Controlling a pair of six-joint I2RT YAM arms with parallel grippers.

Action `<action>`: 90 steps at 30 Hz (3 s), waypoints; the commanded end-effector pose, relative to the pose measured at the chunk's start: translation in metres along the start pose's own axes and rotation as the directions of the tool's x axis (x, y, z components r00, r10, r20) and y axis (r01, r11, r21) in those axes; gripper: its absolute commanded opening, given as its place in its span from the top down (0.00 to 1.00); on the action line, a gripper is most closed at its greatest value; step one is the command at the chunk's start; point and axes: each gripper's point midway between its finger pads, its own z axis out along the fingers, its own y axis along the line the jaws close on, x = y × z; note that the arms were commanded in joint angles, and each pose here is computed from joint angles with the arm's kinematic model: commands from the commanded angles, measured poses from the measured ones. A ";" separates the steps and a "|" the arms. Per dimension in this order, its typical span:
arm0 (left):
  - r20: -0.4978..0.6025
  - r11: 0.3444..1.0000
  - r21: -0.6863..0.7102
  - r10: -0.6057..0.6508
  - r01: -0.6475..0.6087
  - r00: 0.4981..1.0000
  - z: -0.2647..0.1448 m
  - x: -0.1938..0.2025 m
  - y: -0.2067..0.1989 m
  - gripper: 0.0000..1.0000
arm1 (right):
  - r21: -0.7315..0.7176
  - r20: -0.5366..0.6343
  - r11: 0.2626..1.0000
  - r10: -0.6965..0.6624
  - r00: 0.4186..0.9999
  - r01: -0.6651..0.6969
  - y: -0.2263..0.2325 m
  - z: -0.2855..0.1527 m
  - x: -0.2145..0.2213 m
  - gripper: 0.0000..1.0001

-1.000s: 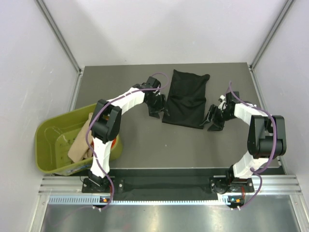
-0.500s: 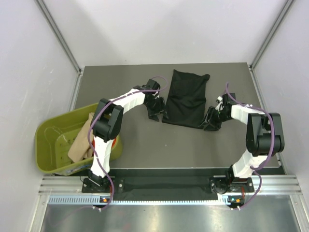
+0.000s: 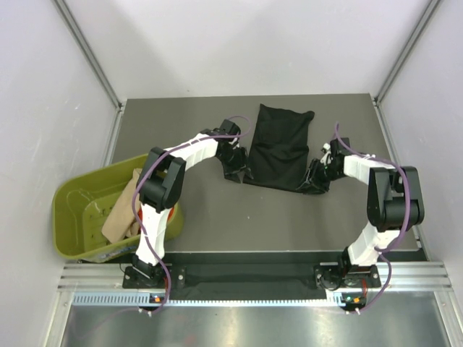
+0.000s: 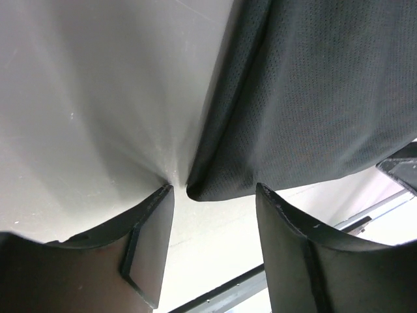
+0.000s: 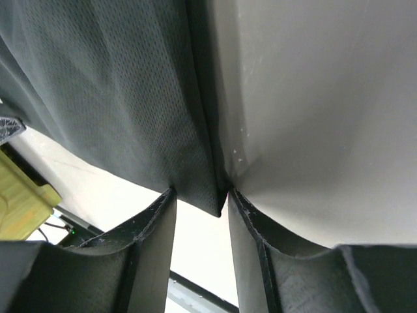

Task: Fold and stack the t-shirts
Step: Fold the tshirt

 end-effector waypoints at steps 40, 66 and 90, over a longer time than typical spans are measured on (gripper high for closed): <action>-0.122 0.968 -0.171 0.163 -0.182 0.979 -0.039 0.205 0.055 0.80 | 0.157 -0.109 0.966 -0.189 0.976 0.204 -0.011 -0.040 0.126 0.93; 0.120 0.975 -0.003 0.220 -0.221 0.968 -0.061 0.040 0.006 0.47 | 0.075 0.025 0.912 -0.406 0.913 0.403 0.055 -0.011 -0.014 0.57; 0.102 0.977 -0.044 0.212 -0.208 0.972 -0.026 0.017 0.008 1.00 | 0.034 0.022 0.916 -0.400 0.916 0.399 0.069 -0.002 -0.025 0.98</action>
